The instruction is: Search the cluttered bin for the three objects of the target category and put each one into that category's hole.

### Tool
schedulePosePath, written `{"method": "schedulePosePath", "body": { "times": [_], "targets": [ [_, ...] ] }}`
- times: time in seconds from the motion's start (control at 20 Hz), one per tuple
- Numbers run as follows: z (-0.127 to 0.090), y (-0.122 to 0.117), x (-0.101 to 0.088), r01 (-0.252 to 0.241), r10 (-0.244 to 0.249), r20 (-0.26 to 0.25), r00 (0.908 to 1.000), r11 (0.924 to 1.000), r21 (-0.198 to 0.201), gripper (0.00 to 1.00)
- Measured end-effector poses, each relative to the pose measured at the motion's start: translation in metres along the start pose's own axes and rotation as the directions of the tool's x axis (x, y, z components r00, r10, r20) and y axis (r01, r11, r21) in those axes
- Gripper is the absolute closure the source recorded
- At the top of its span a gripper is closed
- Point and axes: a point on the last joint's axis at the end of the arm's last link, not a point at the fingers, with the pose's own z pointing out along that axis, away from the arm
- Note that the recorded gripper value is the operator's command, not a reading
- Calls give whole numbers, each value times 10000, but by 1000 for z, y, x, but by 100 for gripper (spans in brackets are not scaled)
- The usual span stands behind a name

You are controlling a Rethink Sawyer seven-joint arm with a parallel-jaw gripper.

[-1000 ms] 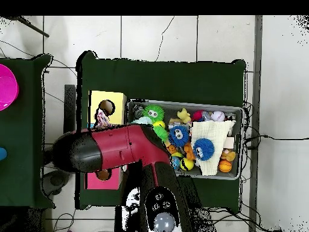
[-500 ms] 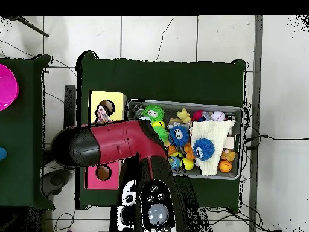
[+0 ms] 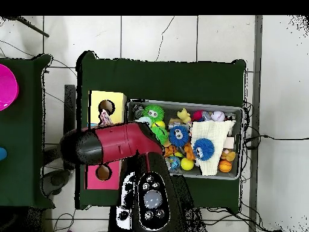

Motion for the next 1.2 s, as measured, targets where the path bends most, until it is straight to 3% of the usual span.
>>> {"method": "schedulePosePath", "body": {
  "times": [0.35,0.6,0.95,1.2],
  "targets": [
    [20,1,4,33,-28,-233,9997,9998,193,100],
    [23,9,-5,211,-205,-143,9997,9988,431,100],
    [12,28,-31,430,-435,45,9990,9960,789,100],
    [-4,38,-49,304,-309,52,9995,9965,782,100]
  ]
}}
